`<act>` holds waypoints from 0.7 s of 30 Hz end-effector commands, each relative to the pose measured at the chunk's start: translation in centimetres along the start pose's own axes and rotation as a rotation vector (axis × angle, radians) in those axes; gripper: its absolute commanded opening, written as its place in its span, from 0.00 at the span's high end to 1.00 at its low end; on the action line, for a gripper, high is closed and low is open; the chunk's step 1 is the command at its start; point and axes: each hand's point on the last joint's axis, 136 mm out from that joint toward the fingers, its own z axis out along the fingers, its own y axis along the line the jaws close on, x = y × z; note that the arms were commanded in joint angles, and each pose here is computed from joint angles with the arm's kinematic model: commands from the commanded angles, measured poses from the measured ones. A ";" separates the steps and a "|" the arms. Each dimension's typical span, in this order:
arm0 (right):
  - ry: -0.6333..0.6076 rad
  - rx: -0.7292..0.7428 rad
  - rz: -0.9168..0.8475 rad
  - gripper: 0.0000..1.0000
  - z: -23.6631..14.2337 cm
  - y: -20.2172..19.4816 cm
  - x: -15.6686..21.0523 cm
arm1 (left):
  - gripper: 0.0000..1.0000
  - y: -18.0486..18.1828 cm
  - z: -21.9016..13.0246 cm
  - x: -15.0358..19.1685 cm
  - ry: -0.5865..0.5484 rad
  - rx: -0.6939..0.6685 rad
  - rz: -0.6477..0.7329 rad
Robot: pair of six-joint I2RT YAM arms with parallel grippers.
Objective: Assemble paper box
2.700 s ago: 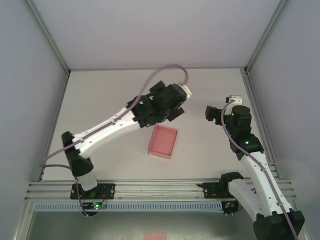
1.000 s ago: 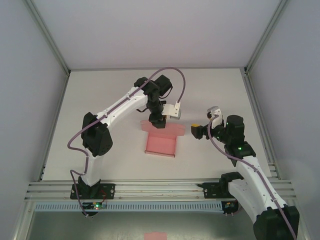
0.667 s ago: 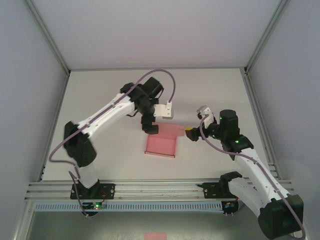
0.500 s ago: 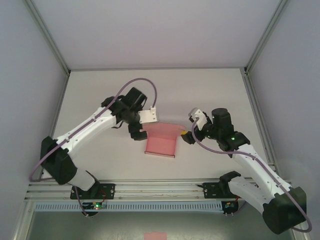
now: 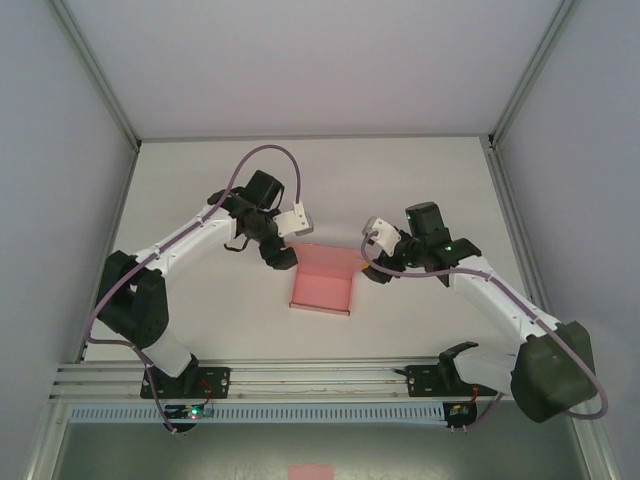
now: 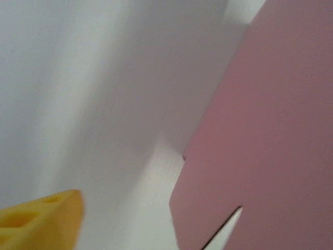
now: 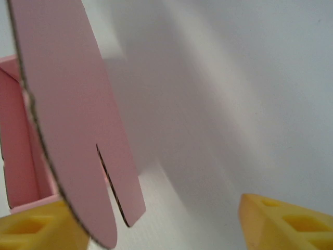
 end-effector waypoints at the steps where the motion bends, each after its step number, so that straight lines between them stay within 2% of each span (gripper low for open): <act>1: -0.032 -0.064 -0.022 0.31 0.0 0.6 -1.2 | 0.35 -0.9 -0.4 -0.6 -0.053 0.038 0.035; 2: -0.036 -0.067 -0.023 0.31 0.2 0.6 -1.3 | 0.40 -0.7 -0.3 -0.5 -0.050 0.029 0.026; 5: -0.038 -0.084 -0.019 0.35 0.5 0.8 -1.5 | 0.44 -0.5 0.3 -0.3 -0.032 0.033 0.015; 8: -0.032 -0.082 -0.017 0.44 0.8 0.7 -1.6 | 0.45 0.1 1.3 0.4 -0.001 0.028 -0.002; 9: -0.032 -0.076 -0.005 0.52 0.9 0.5 -1.6 | 0.48 0.2 1.5 0.6 0.015 0.030 -0.017; 11: -0.027 -0.102 0.005 0.58 1.2 0.9 -1.4 | 0.53 0.4 1.8 0.7 0.030 0.034 -0.035; 14: -0.011 -0.130 0.019 0.68 1.7 1.4 -1.1 | 0.65 0.5 1.5 0.2 0.010 0.024 -0.037; 16: 0.001 -0.123 0.033 0.83 1.9 1.3 -1.0 | 0.73 0.6 1.2 -0.3 -0.015 0.011 -0.043; 17: 0.000 -0.120 0.034 0.87 1.9 1.2 -1.0 | 0.76 0.6 1.0 -0.5 -0.025 0.003 -0.045; 21: -0.050 -0.036 0.074 0.93 1.4 0.3 -2.5 | 0.92 0.8 0.2 -1.7 -0.064 -0.044 -0.060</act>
